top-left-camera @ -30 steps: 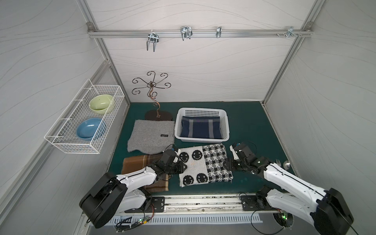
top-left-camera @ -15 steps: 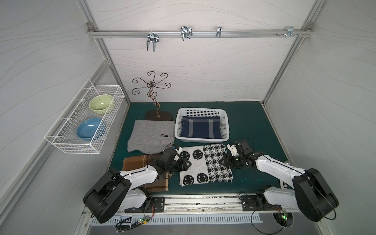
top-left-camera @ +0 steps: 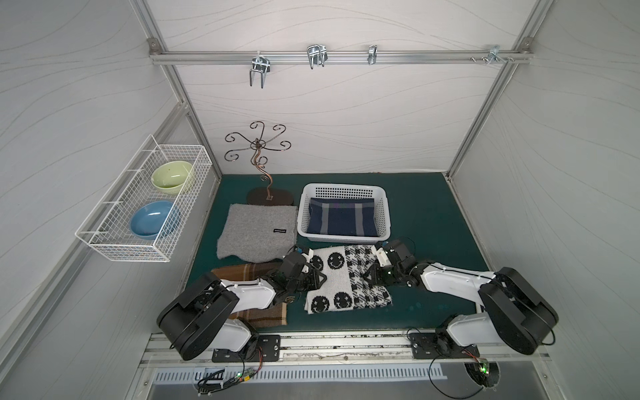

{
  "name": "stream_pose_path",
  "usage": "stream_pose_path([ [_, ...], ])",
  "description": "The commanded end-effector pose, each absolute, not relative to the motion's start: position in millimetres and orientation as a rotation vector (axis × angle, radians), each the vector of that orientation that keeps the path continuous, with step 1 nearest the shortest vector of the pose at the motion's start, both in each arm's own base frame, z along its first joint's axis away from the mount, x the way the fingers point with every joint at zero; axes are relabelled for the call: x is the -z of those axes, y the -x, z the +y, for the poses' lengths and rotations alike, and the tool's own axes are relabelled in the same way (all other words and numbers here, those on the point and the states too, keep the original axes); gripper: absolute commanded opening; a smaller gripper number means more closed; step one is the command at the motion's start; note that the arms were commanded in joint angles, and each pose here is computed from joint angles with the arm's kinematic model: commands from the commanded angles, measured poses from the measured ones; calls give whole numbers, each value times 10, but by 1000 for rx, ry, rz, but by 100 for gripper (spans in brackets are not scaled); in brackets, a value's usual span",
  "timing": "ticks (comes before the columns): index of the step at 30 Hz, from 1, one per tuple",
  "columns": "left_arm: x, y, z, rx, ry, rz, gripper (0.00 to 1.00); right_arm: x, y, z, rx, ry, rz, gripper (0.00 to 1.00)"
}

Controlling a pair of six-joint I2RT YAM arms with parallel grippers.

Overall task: Put the folded scarf in the basket
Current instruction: Pick up the scarf at the center of the board, then place the scarf in the basket.

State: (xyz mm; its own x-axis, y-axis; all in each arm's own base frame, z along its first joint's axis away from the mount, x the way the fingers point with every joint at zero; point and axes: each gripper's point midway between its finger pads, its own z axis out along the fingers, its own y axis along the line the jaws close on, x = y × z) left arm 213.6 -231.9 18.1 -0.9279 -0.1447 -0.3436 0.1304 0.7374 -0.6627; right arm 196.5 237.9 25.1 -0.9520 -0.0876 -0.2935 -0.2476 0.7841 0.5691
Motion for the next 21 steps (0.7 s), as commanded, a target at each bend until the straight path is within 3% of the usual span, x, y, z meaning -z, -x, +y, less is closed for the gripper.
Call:
stream_pose_path([
  [1, -8, -1964, -2298, 977, -4, 2676, 8, -164, -1731, 2322, -897, 291, 2816, 9],
  [4, -93, -2001, -2321, 971, -23, 2666, 0, -341, -1758, 2300, -885, 302, 2773, 0],
  [11, -506, -2116, -2390, 965, -70, 2618, 0, -851, -1757, 2224, -876, 335, 2675, 0],
  [21, -1651, -2394, -2467, 945, -169, 2432, 0, -1706, -1907, 2224, -890, 392, 2511, 0],
])
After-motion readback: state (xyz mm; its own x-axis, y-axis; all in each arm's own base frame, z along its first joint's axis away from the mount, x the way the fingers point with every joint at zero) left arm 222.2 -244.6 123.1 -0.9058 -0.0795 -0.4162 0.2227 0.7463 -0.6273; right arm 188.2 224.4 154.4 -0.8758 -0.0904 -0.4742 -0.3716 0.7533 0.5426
